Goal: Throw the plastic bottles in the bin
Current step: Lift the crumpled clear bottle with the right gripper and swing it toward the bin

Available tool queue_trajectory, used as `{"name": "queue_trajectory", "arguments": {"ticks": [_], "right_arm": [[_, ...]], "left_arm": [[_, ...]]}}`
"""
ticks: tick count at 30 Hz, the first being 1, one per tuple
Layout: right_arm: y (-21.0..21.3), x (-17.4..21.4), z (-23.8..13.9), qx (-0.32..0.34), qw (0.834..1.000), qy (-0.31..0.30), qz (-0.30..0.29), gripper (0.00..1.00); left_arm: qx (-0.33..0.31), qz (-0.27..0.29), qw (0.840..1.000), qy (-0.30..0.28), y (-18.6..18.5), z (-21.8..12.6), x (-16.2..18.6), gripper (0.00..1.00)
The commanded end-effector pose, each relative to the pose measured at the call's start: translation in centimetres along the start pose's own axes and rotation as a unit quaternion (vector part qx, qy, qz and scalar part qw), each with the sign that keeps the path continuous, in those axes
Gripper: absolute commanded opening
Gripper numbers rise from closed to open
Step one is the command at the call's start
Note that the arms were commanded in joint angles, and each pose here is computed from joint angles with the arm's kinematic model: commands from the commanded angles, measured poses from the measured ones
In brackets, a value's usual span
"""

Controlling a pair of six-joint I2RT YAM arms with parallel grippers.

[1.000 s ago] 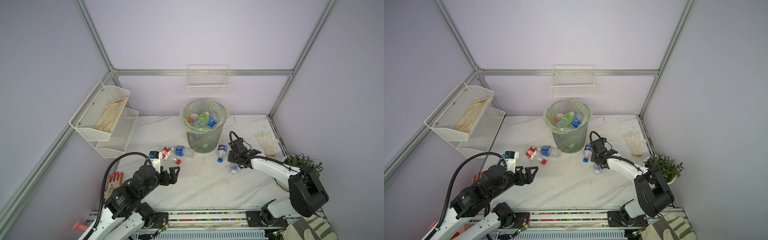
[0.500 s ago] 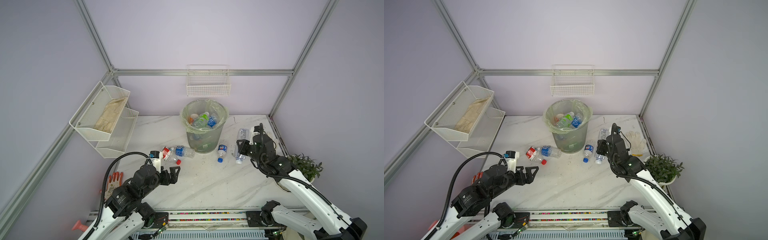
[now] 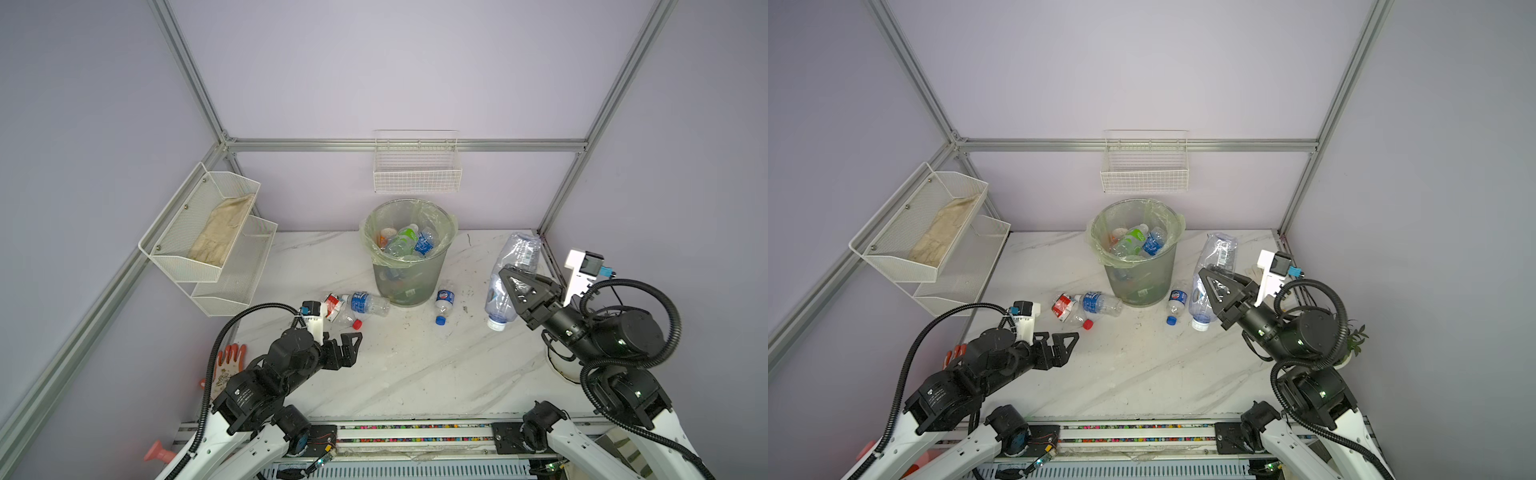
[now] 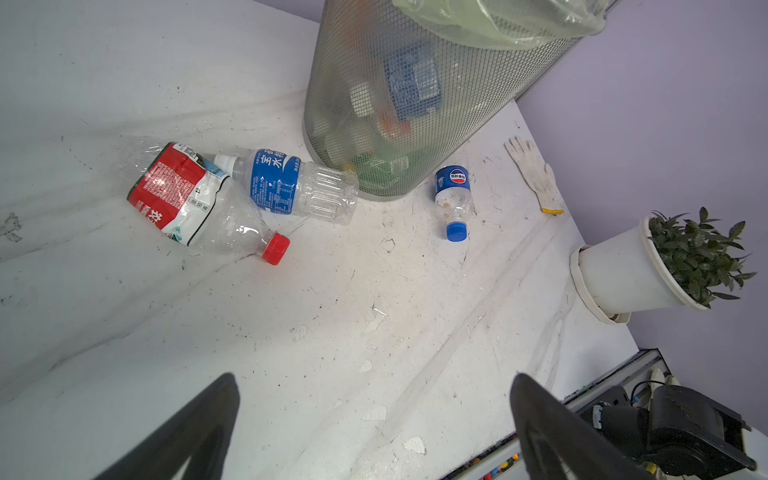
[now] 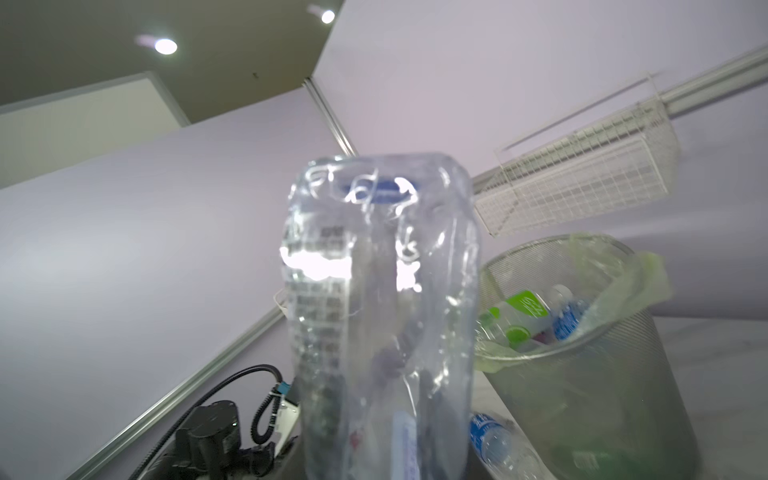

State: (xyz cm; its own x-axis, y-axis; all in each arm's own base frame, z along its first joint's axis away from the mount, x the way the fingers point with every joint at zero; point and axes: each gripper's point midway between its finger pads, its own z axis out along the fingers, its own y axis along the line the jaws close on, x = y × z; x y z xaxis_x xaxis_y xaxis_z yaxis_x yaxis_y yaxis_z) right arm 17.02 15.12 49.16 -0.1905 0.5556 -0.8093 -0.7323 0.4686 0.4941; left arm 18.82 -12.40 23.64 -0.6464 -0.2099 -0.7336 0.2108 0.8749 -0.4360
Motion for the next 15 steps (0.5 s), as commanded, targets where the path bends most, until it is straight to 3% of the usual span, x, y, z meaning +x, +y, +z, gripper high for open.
{"name": "queue_trajectory", "arguments": {"ticks": [1,8,15], "right_arm": [[3.2,-2.7,-0.7,-0.054,0.997,-0.041,-0.043,0.03],[4.3,-5.8,-0.6,-0.042,0.992,-0.075,-0.095,0.07],[3.7,-8.1,3.6,-0.009,0.991,-0.065,-0.12,0.06]], "left_arm": [[0.013,-0.009,1.0,-0.009,-0.6,0.4,-0.6,1.0],[0.014,-0.005,1.0,-0.011,-1.0,0.5,-1.2,1.0],[0.015,-0.004,1.0,-0.012,-1.2,0.5,-1.4,1.0]]}}
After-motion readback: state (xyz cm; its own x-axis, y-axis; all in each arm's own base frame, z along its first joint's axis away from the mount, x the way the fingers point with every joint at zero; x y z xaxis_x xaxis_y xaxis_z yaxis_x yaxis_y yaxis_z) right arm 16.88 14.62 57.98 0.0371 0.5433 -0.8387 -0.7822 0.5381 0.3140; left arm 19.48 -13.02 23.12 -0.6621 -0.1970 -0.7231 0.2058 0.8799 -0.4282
